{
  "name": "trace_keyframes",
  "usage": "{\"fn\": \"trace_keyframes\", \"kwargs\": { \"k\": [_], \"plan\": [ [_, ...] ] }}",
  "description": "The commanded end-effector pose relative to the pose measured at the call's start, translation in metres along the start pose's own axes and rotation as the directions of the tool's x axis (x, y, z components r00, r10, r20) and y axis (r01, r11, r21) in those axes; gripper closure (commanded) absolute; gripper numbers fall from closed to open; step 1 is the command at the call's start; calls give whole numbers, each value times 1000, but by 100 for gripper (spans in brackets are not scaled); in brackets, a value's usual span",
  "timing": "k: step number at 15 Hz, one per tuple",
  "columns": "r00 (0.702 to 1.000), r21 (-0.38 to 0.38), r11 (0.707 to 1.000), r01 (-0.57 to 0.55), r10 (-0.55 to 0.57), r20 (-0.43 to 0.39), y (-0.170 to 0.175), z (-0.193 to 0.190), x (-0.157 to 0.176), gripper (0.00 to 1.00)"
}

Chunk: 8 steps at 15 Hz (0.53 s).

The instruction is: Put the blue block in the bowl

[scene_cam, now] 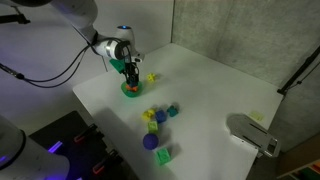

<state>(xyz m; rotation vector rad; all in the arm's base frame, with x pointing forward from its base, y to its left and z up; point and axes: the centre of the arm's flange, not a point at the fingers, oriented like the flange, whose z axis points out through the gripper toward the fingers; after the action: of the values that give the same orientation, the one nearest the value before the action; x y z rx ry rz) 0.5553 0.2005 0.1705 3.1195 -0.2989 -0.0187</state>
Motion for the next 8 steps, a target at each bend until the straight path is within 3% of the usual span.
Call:
{"fn": "trace_keyframes", "kwargs": {
  "k": [1,3,8],
  "plan": [
    [1000,-42,999,19,-19,11,-11,10,12,13],
    [999,-55,998,27,-26,20,-10,15,13,0],
    [1000,-66,998,1,-1,1,15,-7,17,0]
  ]
}}
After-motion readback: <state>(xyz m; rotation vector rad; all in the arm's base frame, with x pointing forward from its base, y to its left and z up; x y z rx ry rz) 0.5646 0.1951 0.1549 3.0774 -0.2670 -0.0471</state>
